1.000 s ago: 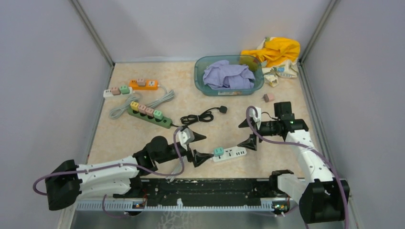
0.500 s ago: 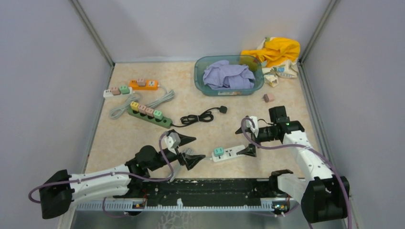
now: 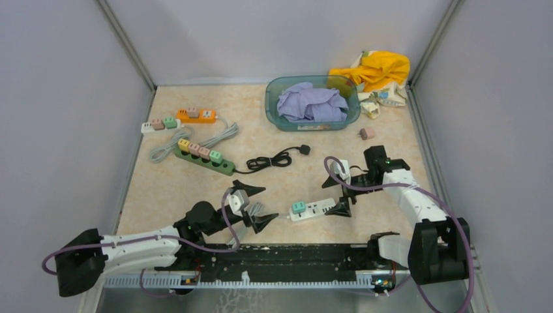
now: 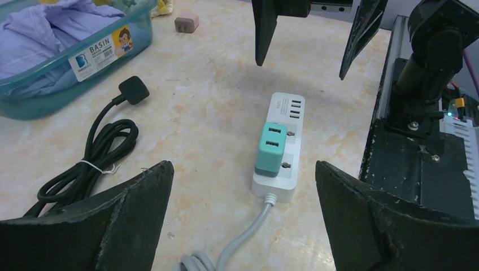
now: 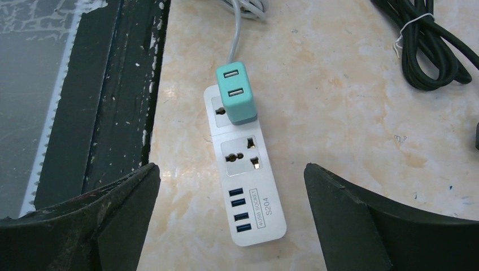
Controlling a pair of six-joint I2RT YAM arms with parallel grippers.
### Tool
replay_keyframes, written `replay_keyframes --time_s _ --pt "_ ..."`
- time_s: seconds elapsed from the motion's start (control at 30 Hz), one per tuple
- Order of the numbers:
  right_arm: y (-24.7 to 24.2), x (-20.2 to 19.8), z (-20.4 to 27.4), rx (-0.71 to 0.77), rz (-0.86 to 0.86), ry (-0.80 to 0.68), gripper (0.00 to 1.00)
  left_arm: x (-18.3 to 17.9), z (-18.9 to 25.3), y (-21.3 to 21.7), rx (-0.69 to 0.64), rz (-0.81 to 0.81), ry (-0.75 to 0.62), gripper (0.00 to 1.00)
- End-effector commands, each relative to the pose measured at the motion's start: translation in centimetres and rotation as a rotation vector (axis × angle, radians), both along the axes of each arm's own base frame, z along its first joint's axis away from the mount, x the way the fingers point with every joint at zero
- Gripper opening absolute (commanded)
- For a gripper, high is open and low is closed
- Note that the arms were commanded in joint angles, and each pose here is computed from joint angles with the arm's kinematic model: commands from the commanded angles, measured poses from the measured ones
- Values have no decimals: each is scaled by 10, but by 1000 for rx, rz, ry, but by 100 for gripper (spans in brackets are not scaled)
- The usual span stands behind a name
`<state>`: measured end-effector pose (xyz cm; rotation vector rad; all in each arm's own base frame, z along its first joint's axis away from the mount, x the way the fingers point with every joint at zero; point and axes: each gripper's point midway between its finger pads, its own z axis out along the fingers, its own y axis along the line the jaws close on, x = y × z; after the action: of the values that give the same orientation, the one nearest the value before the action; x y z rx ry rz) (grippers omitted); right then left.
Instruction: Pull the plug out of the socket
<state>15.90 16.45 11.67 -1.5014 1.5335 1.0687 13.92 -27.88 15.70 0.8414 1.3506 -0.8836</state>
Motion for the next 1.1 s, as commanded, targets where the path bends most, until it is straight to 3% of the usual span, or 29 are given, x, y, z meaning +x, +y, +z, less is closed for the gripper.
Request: replay_keyframes --time_s 0.0,0.43,0.63,0.8,0.9,1.07 --pt "2 9 16 31 29 -100 99 -1 0 1 -29 -7 -30 100" --pt "19 -9 19 -16 120 -180 96 -13 -5 -2 -89 -52 108 100" --pt "34 -18 15 -73 171 -213 96 -15 0 5 -192 -26 198 100" --pt "45 -21 17 -83 191 -221 95 -17 -8 1 -152 -29 280 100" --pt "50 -22 14 -91 196 -227 95 -19 -10 3 -155 -38 265 99" --pt "68 -10 -1 -181 166 -259 90 -20 -8 7 -153 -57 110 95"
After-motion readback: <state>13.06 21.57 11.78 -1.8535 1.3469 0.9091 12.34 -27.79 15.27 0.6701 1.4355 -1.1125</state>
